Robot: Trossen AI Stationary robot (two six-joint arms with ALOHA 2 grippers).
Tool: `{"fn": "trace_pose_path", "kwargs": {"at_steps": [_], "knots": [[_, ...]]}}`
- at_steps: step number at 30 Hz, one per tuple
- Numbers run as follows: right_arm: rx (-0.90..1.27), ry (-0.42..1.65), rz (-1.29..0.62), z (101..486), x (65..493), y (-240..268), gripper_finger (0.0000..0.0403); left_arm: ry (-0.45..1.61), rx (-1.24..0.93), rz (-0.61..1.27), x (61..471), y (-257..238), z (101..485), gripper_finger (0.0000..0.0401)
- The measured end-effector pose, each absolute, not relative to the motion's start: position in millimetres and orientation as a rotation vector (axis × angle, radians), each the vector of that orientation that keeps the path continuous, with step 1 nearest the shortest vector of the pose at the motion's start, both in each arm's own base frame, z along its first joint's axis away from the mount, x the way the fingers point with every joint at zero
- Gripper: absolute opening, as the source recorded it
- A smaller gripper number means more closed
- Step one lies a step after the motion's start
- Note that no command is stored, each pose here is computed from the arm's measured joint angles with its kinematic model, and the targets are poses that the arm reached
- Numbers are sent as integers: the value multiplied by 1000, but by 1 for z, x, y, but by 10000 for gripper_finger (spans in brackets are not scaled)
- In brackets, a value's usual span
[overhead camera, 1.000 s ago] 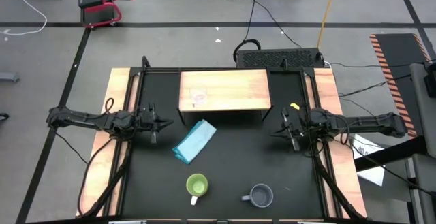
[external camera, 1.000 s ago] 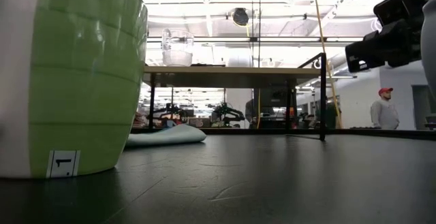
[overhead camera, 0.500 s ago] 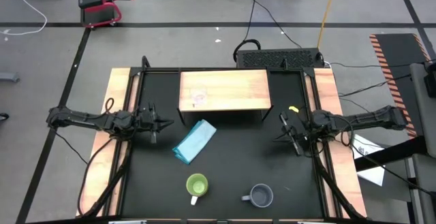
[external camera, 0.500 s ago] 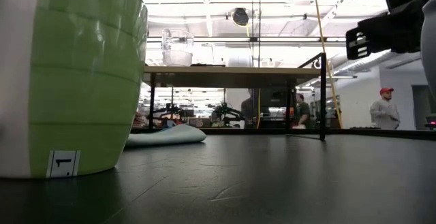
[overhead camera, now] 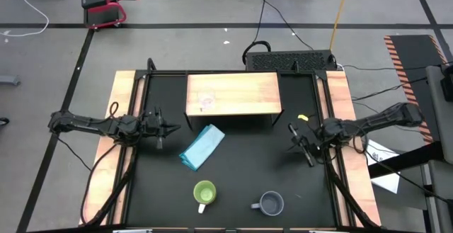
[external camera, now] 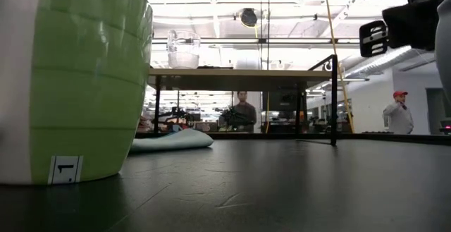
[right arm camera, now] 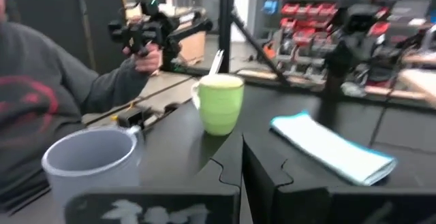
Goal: Stack small to large cups/mugs on shelf
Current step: Put the gray mug on the shelf
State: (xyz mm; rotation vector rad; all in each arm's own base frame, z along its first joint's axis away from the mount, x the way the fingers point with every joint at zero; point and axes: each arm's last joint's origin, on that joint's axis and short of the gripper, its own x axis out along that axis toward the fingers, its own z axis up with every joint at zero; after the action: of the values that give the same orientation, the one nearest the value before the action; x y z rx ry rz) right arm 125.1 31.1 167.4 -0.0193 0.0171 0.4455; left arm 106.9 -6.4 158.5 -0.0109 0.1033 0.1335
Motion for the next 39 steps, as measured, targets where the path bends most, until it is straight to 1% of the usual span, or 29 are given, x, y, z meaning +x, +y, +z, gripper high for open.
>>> {"fn": "trace_pose_path", "kwargs": {"at_steps": [5, 11, 16, 20, 26, 34, 37, 39], "knots": [[-21, 56, 515, 164, 128, 41, 0, 103, -17, 134, 107, -6, 159, 3], [-69, 22, 603, 177, 135, 56, 0, 103, -31, 134, 107, -6, 158, 19], [-90, 27, 626, 188, 145, 64, 0, 104, -32, 135, 107, -6, 158, 12], [-105, 58, 634, 188, 151, 68, 0, 104, -32, 134, 107, -6, 158, 3], [-113, 103, 640, 190, 164, 73, 0, 105, -32, 133, 107, -6, 158, 19], [-165, 135, 749, 195, 177, 100, 0, 106, -26, 133, 107, -6, 158, 3], [-175, 167, 781, 198, 180, 110, 0, 106, -26, 133, 107, -6, 158, 10], [-174, 202, 765, 199, 183, 114, 0, 106, -26, 133, 107, -6, 158, 17]]}}
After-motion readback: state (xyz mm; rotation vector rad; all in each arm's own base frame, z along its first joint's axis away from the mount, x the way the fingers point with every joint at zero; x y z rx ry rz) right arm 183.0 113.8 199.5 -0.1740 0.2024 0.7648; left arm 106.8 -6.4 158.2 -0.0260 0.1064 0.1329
